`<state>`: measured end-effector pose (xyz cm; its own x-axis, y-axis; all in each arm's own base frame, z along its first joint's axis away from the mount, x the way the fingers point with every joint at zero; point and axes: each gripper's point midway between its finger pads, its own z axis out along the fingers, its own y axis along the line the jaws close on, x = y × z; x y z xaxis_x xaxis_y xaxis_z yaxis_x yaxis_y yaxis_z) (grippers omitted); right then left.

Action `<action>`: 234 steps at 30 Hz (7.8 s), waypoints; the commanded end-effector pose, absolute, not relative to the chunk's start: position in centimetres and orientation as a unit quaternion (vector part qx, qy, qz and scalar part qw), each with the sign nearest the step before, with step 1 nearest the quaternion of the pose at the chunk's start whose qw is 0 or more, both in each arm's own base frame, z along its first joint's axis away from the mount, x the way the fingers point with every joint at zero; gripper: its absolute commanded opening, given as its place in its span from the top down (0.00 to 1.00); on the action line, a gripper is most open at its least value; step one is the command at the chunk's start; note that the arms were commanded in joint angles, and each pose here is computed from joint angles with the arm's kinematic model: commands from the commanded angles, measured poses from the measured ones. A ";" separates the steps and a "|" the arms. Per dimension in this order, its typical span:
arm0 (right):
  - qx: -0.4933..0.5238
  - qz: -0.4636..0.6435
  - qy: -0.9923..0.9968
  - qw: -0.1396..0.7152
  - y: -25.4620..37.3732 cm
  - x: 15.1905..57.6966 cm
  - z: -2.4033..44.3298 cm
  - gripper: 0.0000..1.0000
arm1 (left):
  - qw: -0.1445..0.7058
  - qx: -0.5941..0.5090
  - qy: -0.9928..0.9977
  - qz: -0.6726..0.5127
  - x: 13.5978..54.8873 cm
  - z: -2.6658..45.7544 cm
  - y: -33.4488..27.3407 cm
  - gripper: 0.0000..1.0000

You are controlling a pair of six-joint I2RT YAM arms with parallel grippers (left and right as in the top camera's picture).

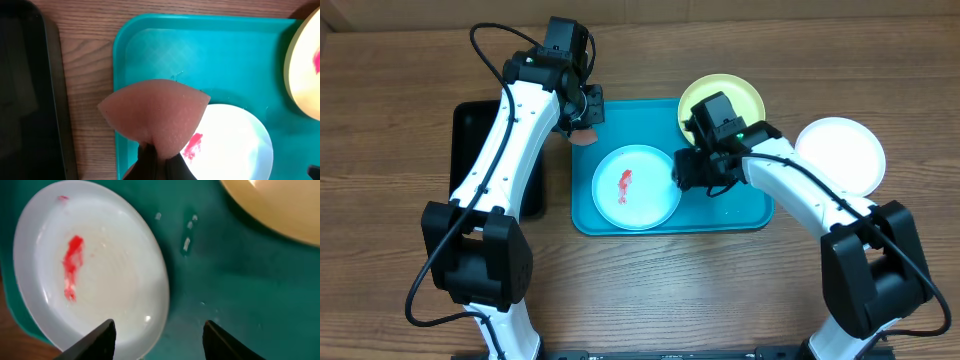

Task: Clean dirty plates on tray and stack at the side

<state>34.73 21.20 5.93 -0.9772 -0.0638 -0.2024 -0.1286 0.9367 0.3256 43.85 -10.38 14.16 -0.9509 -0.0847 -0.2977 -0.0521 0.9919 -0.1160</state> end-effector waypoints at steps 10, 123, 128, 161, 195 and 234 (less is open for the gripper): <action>0.064 0.150 0.982 0.091 19.6 34.8 2.8 0.58 | 0.164 -0.035 0.984 -0.056 44.1 14.9 -11.0 0.96; 0.027 0.194 0.975 0.104 21.7 35.4 -0.3 0.96 | 0.044 0.122 0.991 -0.013 36.7 1.7 -19.6 0.96; 0.027 0.194 0.975 0.104 21.7 35.4 -0.3 0.96 | 0.014 0.133 0.988 -0.071 34.9 1.2 -21.9 0.96; 0.028 0.193 0.976 0.101 21.7 35.3 -0.4 0.96 | 0.042 0.103 0.992 0.052 34.3 -1.4 -18.5 0.96; 0.028 0.190 0.977 0.096 21.5 35.0 -0.5 0.96 | 0.123 0.063 0.989 0.047 38.1 -0.8 -19.0 0.96; 0.029 0.189 0.977 0.094 21.5 34.9 -0.5 0.96 | 0.078 -0.204 0.971 -0.094 40.4 -0.8 -17.2 0.96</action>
